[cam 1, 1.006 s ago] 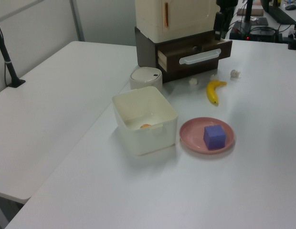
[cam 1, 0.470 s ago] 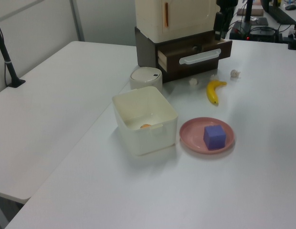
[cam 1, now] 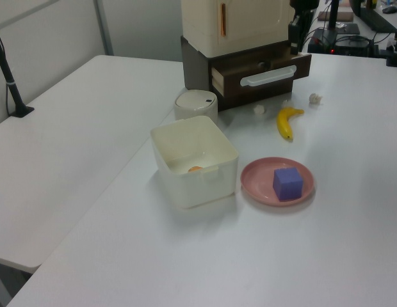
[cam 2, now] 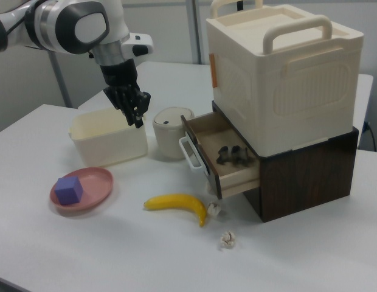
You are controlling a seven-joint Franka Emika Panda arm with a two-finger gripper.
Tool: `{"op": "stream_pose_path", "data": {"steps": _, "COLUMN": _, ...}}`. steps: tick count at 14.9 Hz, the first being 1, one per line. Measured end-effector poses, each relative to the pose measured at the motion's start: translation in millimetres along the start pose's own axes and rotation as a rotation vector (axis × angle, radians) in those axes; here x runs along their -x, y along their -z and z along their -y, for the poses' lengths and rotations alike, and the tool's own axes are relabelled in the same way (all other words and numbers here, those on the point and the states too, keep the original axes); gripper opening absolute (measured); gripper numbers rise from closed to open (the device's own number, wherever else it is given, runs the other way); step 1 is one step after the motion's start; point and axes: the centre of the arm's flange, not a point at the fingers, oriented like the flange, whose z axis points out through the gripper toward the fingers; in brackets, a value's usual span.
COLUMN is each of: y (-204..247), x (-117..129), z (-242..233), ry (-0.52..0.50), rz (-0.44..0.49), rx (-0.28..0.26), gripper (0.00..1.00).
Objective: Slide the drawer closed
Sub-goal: 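Move the gripper to the front of the open wooden drawer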
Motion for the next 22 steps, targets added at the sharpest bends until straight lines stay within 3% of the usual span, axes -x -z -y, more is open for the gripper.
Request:
{"op": "stream_pose_path", "data": {"steps": 3, "y": -2, "x": 3, "z": 0, "ry": -0.075, "rz": 0.028, "rx": 0.000, "gripper": 0.24}}
{"op": "stream_pose_path", "data": {"steps": 9, "y": -6, "x": 3, "z": -8, "ry": -0.353, "rz": 0.044, "rx": -0.006, "gripper": 0.24}}
{"op": "stream_pose_path", "data": {"steps": 12, "y": -19, "x": -10, "z": -27, "ry": -0.486, "rz": 0.007, "rx": -0.008, "gripper": 0.24}}
{"op": "stream_pose_path", "data": {"steps": 20, "y": -92, "x": -50, "z": -59, "ry": -0.549, "rz": -0.048, "rx": 0.012, "gripper": 0.27}}
{"op": "stream_pose_path", "data": {"steps": 22, "y": -120, "x": -61, "z": -61, "ry": -0.534, "rz": -0.066, "rx": 0.046, "gripper": 0.27}}
